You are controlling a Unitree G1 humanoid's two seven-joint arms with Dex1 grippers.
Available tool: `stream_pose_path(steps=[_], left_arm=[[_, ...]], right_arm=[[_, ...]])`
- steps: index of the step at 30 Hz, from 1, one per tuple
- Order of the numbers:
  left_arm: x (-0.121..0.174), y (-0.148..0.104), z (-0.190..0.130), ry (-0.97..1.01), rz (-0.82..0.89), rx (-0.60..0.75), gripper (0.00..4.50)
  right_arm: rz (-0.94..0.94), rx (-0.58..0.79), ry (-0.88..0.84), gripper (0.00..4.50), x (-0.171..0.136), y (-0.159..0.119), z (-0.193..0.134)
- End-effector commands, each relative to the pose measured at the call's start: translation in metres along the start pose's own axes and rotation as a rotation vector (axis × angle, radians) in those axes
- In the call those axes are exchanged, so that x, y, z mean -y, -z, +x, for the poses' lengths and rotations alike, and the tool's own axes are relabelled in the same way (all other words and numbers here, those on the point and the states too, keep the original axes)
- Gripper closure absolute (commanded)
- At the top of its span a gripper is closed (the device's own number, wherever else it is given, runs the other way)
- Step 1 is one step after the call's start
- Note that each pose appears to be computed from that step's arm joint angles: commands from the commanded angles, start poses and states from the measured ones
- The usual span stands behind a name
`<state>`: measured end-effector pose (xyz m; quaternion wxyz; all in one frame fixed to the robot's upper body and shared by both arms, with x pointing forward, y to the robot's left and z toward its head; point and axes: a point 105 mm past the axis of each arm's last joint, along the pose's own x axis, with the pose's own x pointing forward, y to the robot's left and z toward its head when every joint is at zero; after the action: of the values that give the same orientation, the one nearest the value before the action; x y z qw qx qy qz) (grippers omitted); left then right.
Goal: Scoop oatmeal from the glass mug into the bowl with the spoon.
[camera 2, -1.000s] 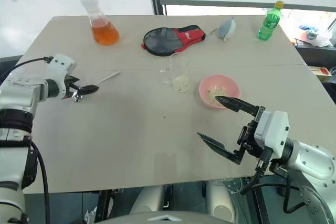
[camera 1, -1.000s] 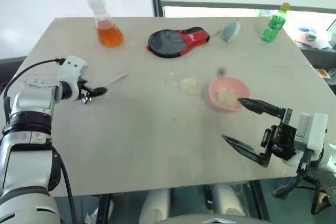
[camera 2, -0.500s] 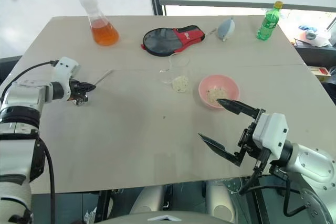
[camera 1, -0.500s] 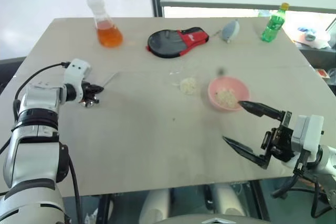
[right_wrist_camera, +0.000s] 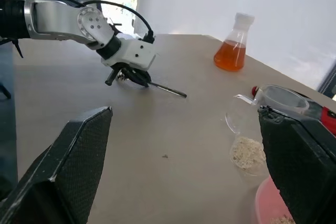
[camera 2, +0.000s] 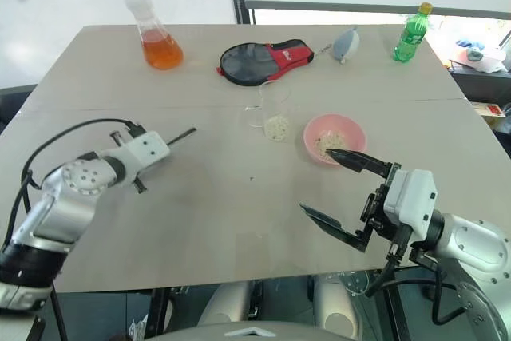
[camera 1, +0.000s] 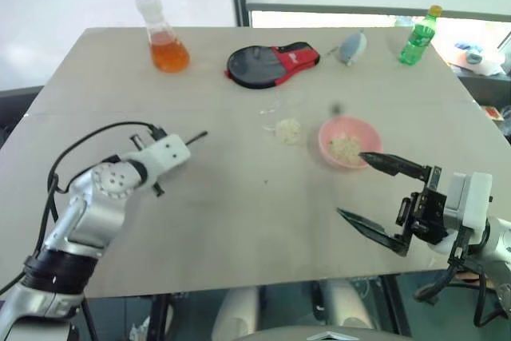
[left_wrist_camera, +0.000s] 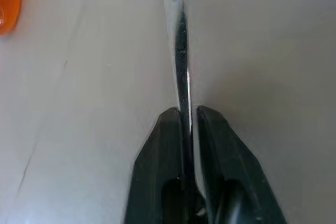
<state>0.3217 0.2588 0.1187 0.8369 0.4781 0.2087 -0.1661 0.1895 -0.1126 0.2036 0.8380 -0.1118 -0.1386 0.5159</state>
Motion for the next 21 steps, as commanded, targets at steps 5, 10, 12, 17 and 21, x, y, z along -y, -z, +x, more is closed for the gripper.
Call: stream_pose_path(steps=[5,10,12,17,21], left_arm=[[-0.011,-0.026,-0.01,0.19,-0.449,0.154,1.87],[-0.043,0.007,-0.008,0.238,-0.609,0.082,1.87],[-0.048,0.021,-0.004,0.235,-0.616,0.031,1.87],[-0.033,0.038,0.002,0.377,-0.668,-0.048,1.87],[-0.023,0.042,0.013,0.45,-0.8,-0.046,3.25]], right_arm=[[-0.003,0.008,-0.023,0.0,-0.002,-0.005,0.0],[-0.005,0.005,-0.016,0.0,-0.002,-0.004,0.0],[-0.005,0.003,-0.009,0.0,-0.003,-0.004,0.0],[-0.006,-0.002,0.008,0.0,-0.005,-0.004,-0.001],[-0.009,-0.009,0.015,0.0,-0.006,-0.005,-0.001]])
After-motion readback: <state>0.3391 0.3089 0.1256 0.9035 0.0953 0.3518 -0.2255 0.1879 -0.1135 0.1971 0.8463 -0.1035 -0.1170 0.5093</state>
